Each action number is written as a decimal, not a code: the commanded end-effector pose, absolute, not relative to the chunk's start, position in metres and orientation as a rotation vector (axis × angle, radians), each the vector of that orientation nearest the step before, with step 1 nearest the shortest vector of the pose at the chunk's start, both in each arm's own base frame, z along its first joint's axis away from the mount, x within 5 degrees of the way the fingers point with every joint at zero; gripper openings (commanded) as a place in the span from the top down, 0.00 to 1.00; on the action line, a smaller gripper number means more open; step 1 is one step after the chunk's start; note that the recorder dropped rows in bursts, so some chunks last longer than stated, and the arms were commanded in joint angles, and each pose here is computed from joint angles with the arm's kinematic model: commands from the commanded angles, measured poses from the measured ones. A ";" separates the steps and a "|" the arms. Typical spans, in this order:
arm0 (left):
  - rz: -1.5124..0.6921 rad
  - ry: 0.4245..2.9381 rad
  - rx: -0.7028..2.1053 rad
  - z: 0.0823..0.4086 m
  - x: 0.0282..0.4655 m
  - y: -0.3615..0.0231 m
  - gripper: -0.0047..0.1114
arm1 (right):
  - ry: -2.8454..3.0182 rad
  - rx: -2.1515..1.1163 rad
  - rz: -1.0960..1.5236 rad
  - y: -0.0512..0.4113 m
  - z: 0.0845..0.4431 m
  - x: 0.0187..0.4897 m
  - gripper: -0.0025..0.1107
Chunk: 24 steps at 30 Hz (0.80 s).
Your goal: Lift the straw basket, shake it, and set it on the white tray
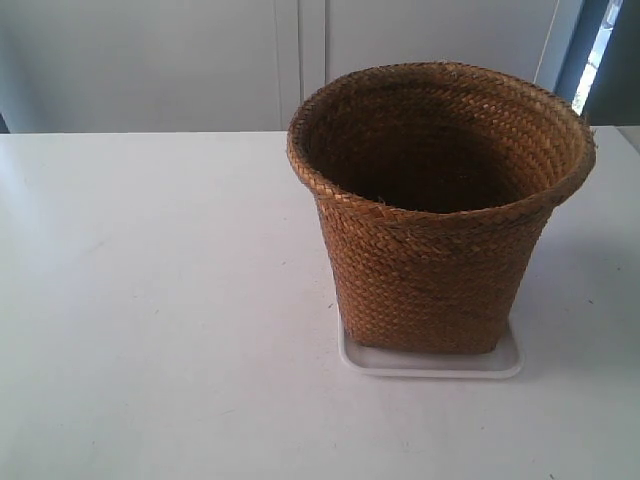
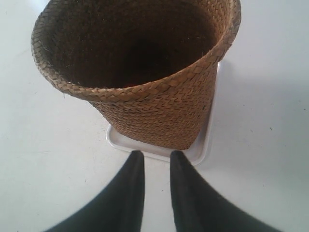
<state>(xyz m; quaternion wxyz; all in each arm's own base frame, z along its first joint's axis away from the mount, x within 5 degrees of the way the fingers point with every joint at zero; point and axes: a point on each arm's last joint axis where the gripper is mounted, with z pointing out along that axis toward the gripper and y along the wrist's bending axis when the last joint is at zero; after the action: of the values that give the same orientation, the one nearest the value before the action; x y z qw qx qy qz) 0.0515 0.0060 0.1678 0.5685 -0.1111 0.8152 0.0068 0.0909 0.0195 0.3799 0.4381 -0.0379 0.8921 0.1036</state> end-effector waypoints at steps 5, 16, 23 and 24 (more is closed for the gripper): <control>0.008 1.912 -0.267 0.167 0.051 0.006 0.96 | 2.217 -0.094 0.255 0.019 0.379 0.090 0.81; 0.008 1.912 -0.267 0.167 0.051 0.006 0.96 | 2.217 -0.094 0.258 0.019 0.379 0.090 0.81; 0.008 1.912 -0.267 0.167 0.051 0.006 0.96 | 2.216 -0.104 0.250 0.019 0.379 0.090 0.81; 0.008 1.912 -0.267 0.167 0.051 0.006 0.96 | 2.209 -0.131 0.219 0.018 0.379 0.091 0.81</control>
<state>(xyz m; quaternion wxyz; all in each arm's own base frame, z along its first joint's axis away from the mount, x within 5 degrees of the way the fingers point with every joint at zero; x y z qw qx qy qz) 0.0515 0.0060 0.1678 0.5685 -0.1111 0.8152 0.0068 0.0909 0.0195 0.3799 0.4382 -0.0389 0.8921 0.1031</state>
